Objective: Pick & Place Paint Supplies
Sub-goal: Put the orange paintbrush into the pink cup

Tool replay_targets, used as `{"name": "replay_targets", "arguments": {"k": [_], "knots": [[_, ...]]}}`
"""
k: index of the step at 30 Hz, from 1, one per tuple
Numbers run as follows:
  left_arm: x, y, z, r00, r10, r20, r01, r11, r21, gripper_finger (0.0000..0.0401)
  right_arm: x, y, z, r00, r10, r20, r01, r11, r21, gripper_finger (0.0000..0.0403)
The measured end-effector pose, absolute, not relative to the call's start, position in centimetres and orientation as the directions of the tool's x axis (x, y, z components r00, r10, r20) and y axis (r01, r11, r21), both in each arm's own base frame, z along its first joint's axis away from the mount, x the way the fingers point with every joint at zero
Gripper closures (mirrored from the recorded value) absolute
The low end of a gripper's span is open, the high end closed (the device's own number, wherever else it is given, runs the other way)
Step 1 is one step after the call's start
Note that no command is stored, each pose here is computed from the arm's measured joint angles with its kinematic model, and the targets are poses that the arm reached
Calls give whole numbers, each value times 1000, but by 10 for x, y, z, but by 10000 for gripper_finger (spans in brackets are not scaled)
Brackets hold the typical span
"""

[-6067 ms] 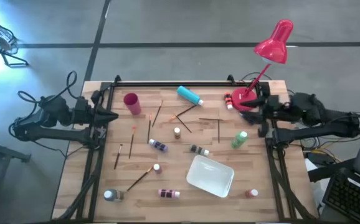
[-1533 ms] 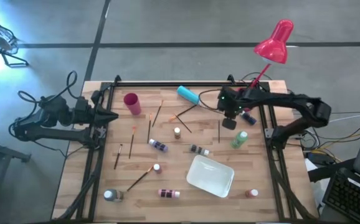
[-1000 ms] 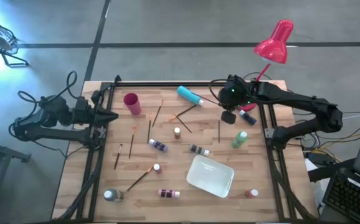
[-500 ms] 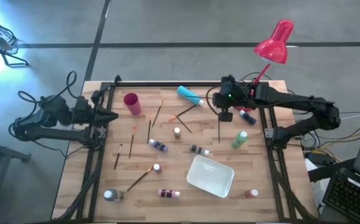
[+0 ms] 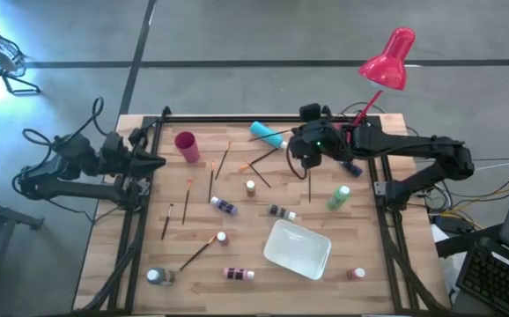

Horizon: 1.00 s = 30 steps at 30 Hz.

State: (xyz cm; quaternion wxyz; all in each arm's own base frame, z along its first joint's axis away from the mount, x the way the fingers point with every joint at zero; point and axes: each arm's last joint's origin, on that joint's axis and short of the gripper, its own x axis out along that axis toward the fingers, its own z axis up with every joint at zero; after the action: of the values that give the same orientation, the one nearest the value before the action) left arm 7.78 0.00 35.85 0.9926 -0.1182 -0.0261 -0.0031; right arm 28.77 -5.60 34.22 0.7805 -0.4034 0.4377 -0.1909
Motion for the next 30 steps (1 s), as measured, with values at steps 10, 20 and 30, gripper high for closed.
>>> {"name": "replay_targets", "arguments": {"k": [10, 20, 30], "knots": [[81, 0, 355, 1000, -3, 24, 11, 939, -342, 369, 310, -57, 330, 531, -671, -518, -126, 542, -831, 395], [117, 4, 331, 986, 132, -98, -158, 923, -350, 369, 319, -53, 320, 522, -674, -522, -174, 515, -839, 395], [154, 21, 326, 954, 214, -211, -278, 894, -351, 369, 320, -38, 324, 556, -667, -495, -209, 465, -860, 395]]}}
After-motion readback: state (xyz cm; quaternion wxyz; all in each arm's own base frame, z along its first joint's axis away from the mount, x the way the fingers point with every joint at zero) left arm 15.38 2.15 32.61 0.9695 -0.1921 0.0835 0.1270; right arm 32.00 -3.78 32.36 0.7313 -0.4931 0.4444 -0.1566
